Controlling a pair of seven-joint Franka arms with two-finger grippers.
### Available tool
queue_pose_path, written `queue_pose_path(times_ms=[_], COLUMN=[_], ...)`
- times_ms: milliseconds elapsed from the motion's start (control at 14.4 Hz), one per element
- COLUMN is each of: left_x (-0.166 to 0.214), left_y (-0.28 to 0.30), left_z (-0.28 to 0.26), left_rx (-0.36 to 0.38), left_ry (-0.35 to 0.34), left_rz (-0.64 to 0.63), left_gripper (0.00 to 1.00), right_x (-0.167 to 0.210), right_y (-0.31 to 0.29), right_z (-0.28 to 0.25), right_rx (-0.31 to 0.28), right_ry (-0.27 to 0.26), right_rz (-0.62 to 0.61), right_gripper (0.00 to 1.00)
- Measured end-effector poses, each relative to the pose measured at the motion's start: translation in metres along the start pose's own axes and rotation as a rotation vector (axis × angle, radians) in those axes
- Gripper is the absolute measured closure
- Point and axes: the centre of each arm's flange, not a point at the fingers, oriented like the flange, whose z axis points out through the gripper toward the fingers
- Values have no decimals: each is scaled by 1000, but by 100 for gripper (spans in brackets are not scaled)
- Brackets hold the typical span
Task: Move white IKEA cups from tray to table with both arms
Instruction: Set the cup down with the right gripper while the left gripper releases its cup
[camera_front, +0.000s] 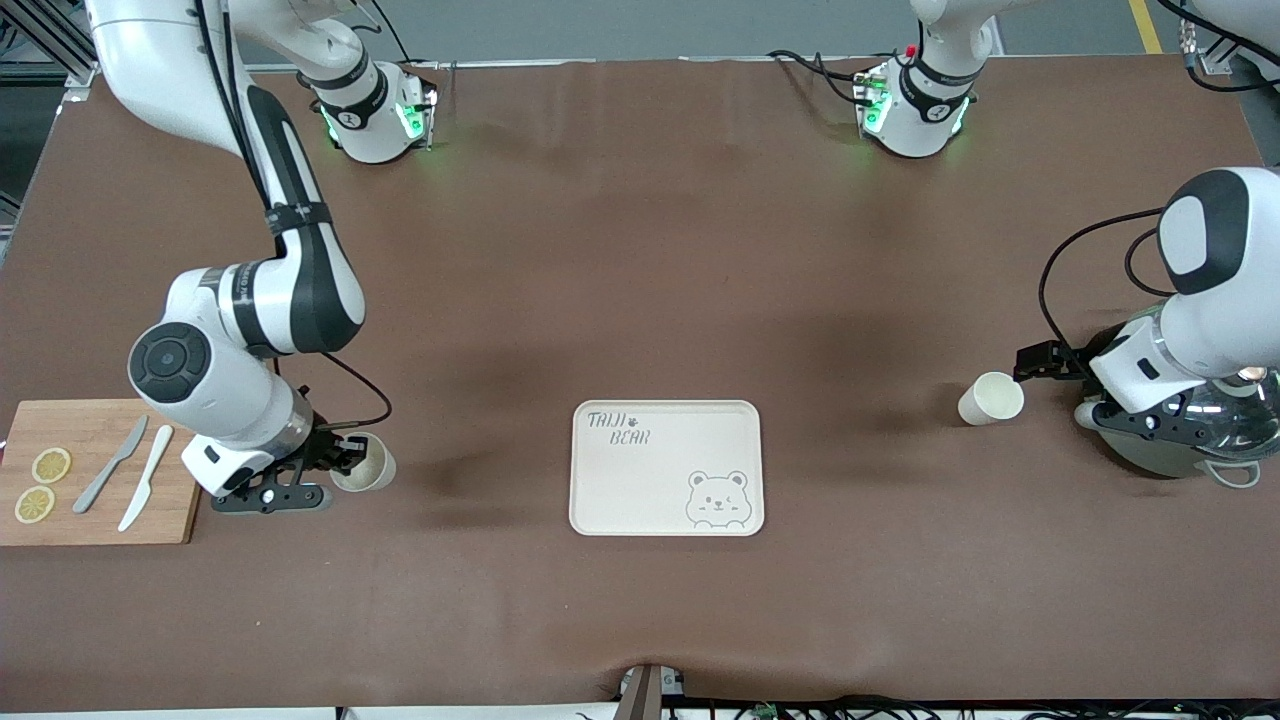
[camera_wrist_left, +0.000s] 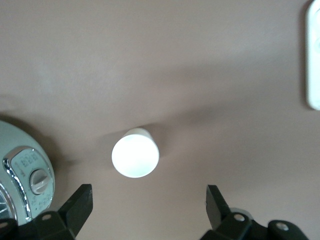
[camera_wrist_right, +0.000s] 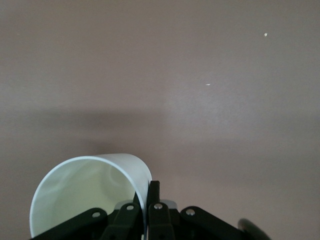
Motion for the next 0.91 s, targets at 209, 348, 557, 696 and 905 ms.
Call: queue_pose_path(times_ms=[209,348,557,696,905], left_x=[6,9,12,12,13], left_y=[14,17,32,53,79], left_z=[-23,-41,-67,-80,-97], left_rx=[-5,-21,-44,-46,-39], left_ry=[16,38,47,35,50], left_rz=[-26,-59,-136,-167,-153], left_gripper=[0,0,0,0,0], right_x=[-6,-10,-14,-17,-21], right_y=[17,36,65,81,99], right_z=[17,28,45,56,76], right_rx=[-5,-10,-20,-24,2], right_ry=[15,22,28,28,28], right_rz=[-37,-63,-98,-119,-139], right_gripper=[96,96,96,96,96])
